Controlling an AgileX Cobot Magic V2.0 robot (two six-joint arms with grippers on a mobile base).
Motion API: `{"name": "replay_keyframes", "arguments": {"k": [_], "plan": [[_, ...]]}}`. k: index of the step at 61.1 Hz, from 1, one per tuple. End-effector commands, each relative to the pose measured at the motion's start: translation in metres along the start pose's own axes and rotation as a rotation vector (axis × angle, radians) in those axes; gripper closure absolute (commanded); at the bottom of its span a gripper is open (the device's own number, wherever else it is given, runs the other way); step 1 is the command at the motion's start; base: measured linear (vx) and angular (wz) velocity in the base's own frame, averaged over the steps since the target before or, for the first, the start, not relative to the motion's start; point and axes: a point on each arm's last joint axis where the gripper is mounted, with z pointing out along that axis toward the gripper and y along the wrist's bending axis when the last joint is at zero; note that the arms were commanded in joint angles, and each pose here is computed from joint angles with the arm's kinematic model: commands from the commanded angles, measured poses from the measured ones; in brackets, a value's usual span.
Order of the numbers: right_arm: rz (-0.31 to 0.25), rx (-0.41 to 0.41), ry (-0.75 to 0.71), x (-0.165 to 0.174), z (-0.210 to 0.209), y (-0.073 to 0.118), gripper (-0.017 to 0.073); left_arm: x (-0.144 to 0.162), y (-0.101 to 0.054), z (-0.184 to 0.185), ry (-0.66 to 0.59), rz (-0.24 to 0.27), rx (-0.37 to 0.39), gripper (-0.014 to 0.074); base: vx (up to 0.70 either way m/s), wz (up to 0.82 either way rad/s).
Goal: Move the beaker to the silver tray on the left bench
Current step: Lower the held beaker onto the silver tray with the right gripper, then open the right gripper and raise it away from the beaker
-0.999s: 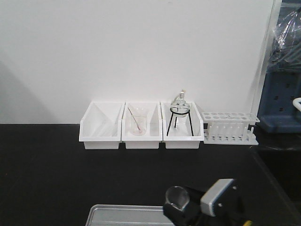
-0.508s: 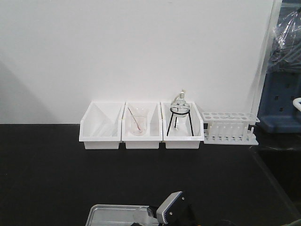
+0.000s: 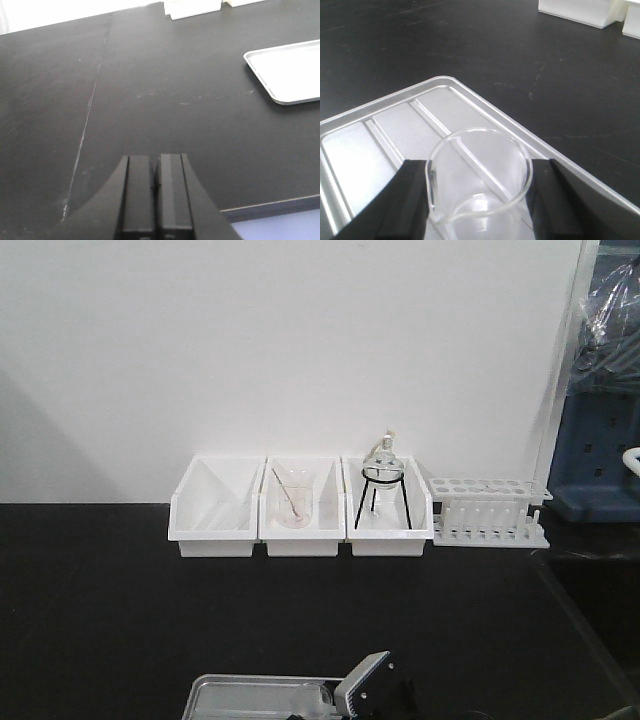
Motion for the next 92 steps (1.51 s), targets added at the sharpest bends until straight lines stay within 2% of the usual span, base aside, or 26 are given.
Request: {"name": "replay_keyframes", "arguments": {"k": [1,11,16,22,28,34,40,45,48,51,55,64,73,83,92], "plan": [[-0.023,-0.006,-0.15,-0.032,-0.003,0.0,0.0203,-0.002,-0.001,0.002,-0.071,-0.003,0.004,0.0592,0.0,0.0],[-0.021,-0.003,-0.158,-0.033,-0.003,-0.001,-0.0014,-0.002,-0.001,0.002,-0.071,-0.003,0.004,0.0592,0.0,0.0],[-0.006,0.012,-0.176,-0.035,-0.004,-0.002,-0.0085,-0.002,-0.001,0.002,-0.071,-0.003,0.004,0.0592,0.0,0.0],[0.012,0.036,-0.22,-0.043,-0.006,-0.004,-0.0121,-0.002,-0.001,0.002,-0.071,-0.003,0.004,0.0592,0.0,0.0],[-0.001,0.042,-0.273,-0.06,-0.013,-0.003,-0.0114,-0.002,-0.001,0.002,-0.071,-0.003,0.004,0.0592,0.0,0.0],[-0.017,0.044,-0.329,-0.086,-0.026,0.0,-0.008,-0.002,-0.001,0.002,-0.071,-0.003,0.004,0.0592,0.0,0.0],[0.001,0.067,-0.338,-0.115,-0.045,0.003,0.0015,-0.002,-0.001,0.002,-0.071,-0.003,0.004,0.0592,0.0,0.0],[0.014,0.12,-0.306,-0.143,-0.07,0.006,0.0147,-0.002,-0.001,0.002,-0.071,-0.003,0.004,0.0592,0.0,0.0],[0.023,0.16,-0.279,-0.159,-0.089,0.008,0.0258,-0.002,-0.001,0.002,-0.071,-0.003,0.004,0.0592,0.0,0.0],[0.034,0.202,-0.256,-0.174,-0.11,0.012,0.0402,-0.002,-0.001,0.002,-0.071,-0.003,0.004,0.0592,0.0,0.0],[0.019,0.262,-0.228,-0.192,-0.142,0.018,0.0579,-0.002,-0.001,0.002,-0.071,-0.003,0.004,0.0592,0.0,0.0],[0.02,0.369,-0.228,-0.206,-0.212,0.035,0.0575,-0.002,-0.001,0.002,-0.071,-0.003,0.004,0.0592,0.0,0.0],[0.024,0.44,-0.222,-0.187,-0.267,0.053,0.0574,-0.002,-0.001,0.002,-0.071,-0.003,0.004,0.0592,0.0,0.0],[-0.047,0.495,-0.201,-0.165,-0.296,0.063,0.0573,-0.002,-0.001,0.002,-0.071,-0.003,0.004,0.0592,0.0,0.0],[-0.033,0.498,-0.203,-0.151,-0.304,0.067,0.057,-0.002,-0.001,0.002,-0.071,-0.003,0.004,0.0592,0.0,0.0]]}}
